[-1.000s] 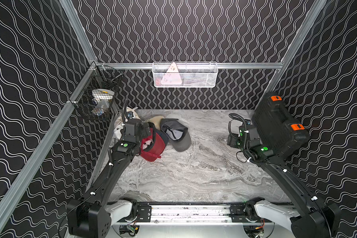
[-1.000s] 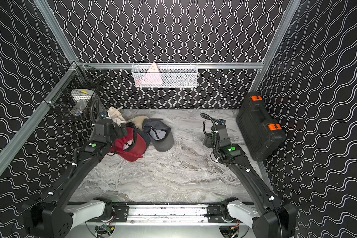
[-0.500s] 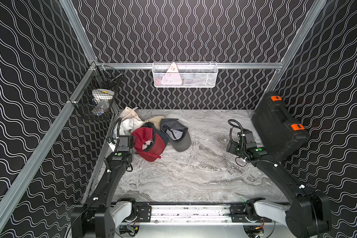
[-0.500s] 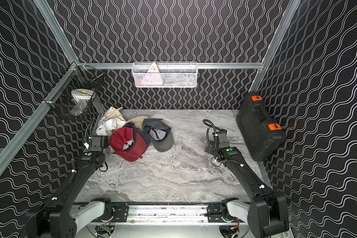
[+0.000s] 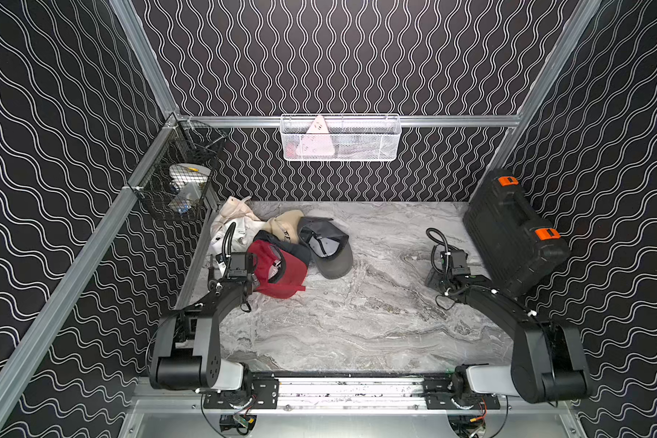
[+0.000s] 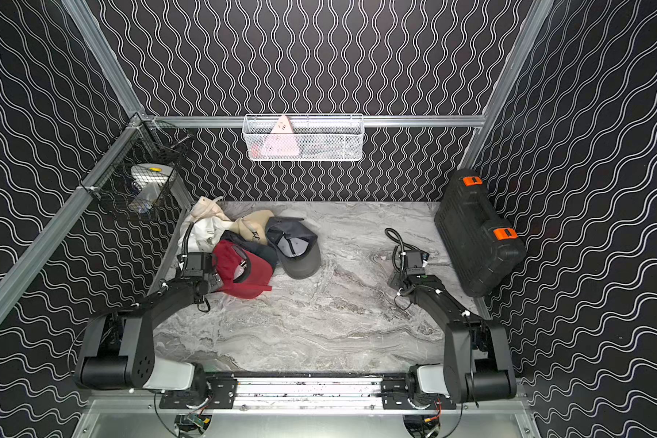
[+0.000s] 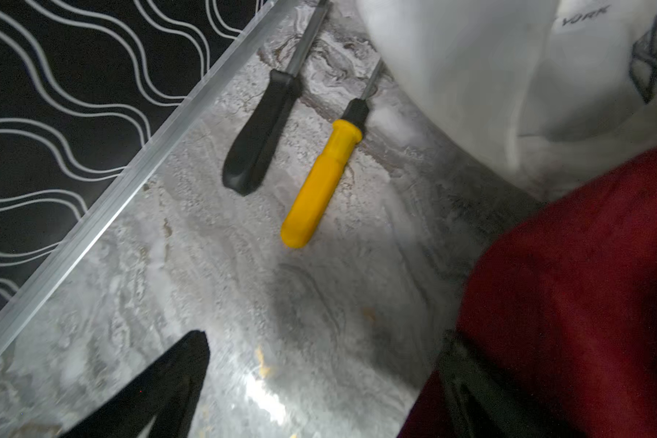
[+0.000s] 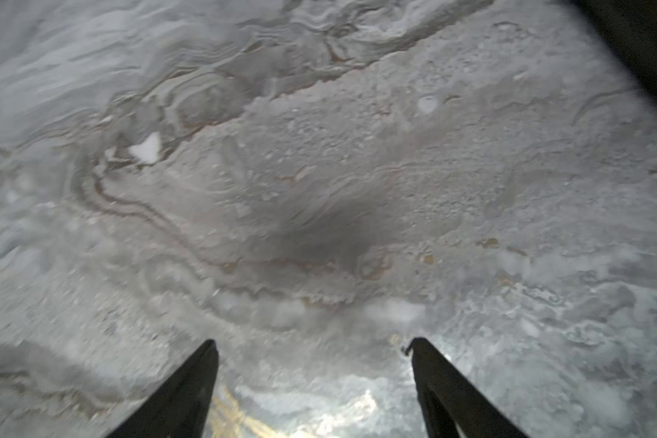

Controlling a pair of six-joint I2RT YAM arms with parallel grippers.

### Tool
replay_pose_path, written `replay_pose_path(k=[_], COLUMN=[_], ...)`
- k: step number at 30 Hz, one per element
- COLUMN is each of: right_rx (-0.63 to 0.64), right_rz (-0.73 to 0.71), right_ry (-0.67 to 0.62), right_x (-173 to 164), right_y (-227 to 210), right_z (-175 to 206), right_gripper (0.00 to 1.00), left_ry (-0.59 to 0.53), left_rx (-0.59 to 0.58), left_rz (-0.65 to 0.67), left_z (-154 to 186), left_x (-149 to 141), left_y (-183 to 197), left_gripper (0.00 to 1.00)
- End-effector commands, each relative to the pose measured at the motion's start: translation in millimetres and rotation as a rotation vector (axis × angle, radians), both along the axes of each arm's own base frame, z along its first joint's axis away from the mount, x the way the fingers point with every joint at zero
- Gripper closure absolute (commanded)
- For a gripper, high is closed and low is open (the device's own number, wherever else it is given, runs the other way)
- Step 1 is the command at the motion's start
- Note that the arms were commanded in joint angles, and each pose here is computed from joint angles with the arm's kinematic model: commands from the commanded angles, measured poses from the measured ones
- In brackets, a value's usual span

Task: Open the adjustable buckle of the baseball cap
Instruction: Reset both arms

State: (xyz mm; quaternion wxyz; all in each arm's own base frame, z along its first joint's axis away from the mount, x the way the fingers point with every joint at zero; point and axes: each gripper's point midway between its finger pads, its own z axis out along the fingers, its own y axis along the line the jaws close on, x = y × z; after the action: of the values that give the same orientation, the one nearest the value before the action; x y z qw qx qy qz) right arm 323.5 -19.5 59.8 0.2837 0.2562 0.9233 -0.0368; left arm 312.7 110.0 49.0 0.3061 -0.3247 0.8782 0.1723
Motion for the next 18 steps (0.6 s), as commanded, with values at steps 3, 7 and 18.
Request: replay_pose_path(k=[3, 7, 18], right_rx=[0.015, -0.048, -0.278], right_rz=[-0.093, -0.103, -0.069], right_ry=[-0.057, -0.024, -0.109], right_x=[24.6, 44.2, 90.3], right_y=[-19.3, -31.9, -58.7], right_z=[3.8, 2.7, -12.8], right_gripper=[0.2, 0.28, 0.0], left_ry=[-0.136, -0.181, -0.231], left_rx=[0.046, 0.089, 0.073], left_rz=[-0.122, -0.221, -0.405], left_z=[3.2, 11.2, 6.6], left_x=[44.0, 70.8, 111.7], left_y=[-5.9, -15.6, -45.5], left_gripper=[0.01, 0.01, 0.03])
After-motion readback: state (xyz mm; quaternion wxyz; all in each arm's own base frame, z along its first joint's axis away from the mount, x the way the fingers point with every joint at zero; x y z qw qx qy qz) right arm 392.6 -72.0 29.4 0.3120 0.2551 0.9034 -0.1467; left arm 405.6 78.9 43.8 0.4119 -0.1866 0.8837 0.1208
